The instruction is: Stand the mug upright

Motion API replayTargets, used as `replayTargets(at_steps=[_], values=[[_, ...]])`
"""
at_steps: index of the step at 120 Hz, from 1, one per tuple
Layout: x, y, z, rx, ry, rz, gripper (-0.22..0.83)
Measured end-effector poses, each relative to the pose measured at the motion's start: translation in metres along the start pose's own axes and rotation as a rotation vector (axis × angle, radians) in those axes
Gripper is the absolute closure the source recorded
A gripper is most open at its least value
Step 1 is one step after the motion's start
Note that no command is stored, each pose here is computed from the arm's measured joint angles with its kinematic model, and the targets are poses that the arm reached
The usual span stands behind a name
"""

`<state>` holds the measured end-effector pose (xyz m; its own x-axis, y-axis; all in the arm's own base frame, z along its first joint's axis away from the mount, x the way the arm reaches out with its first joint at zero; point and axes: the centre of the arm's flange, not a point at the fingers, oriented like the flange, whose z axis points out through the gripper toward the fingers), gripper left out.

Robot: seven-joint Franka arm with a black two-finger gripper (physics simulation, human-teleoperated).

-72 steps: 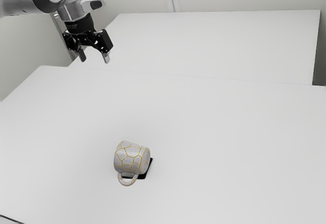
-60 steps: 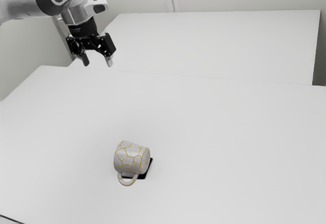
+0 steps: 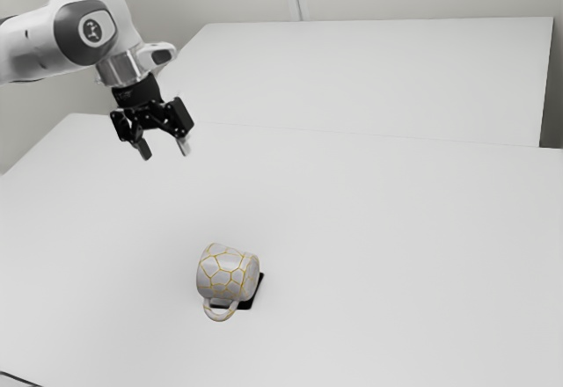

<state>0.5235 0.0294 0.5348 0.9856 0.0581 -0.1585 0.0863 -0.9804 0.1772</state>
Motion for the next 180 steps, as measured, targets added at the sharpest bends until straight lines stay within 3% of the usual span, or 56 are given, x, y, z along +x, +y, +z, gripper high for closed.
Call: replayTargets(at_steps=[25, 86, 180], values=[[-0.006, -0.055, 0.054, -0.143, 0.016, 0.016, 0.0], [-0.039, -0.072, 0.171, -0.46, 0.043, 0.177, 0.0], [-0.047, -0.051, 0.243, -0.787, 0.056, 0.324, 0.02]])
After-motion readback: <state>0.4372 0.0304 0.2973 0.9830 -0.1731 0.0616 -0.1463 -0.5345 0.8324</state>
